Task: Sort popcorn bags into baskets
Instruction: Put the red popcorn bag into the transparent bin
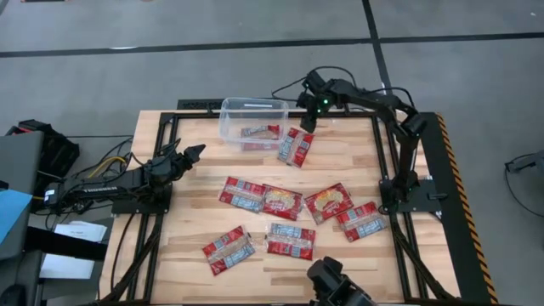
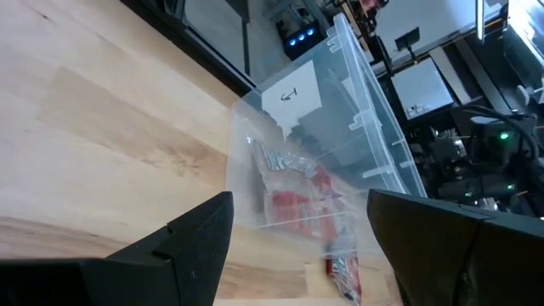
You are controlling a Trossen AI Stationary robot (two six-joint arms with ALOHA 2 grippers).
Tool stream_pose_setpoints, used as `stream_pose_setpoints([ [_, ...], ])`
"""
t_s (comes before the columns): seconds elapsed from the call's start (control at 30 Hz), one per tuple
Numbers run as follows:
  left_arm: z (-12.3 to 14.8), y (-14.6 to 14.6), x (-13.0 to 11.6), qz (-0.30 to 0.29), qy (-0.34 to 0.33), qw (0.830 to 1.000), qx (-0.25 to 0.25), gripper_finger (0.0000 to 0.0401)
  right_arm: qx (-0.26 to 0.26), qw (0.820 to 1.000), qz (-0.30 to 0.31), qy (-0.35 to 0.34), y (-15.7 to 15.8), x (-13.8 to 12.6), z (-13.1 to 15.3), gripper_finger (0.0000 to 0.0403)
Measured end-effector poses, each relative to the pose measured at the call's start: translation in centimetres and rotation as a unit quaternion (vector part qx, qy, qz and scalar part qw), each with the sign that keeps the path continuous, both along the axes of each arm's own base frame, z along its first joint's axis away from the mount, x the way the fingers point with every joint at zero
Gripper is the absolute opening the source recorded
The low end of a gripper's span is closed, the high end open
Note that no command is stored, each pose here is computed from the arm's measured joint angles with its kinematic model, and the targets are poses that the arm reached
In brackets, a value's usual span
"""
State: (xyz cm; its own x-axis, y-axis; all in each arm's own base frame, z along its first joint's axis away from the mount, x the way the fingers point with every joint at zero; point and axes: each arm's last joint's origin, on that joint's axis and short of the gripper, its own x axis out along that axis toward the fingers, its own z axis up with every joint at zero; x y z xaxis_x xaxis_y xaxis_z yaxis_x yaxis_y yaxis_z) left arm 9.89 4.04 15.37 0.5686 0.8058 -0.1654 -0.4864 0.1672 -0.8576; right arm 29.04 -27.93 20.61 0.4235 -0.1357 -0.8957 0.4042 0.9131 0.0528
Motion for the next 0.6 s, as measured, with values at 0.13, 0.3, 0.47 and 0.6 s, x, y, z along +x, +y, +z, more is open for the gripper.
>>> stream_pose_setpoints([
  [0.13,0.0,0.0,0.0,0.001,-0.001,1.000,0.000,0.0261,0.017,1.000,0.000,0.019,0.1,0.5,-1.9,0.0286],
  [0.3,0.0,0.0,0.0,0.001,-0.002,1.000,-0.001,0.0261,0.055,0.996,-0.001,0.067,0.6,0.9,-4.5,0.0286],
  [0.47,0.0,0.0,0.0,0.002,-0.002,1.000,-0.001,0.0261,0.078,0.990,0.012,0.118,1.7,1.6,-6.5,0.0278],
  [0.6,0.0,0.0,0.0,0.003,-0.002,1.000,-0.001,0.0261,0.077,0.985,0.033,0.151,3.3,2.6,-7.2,0.0209],
])
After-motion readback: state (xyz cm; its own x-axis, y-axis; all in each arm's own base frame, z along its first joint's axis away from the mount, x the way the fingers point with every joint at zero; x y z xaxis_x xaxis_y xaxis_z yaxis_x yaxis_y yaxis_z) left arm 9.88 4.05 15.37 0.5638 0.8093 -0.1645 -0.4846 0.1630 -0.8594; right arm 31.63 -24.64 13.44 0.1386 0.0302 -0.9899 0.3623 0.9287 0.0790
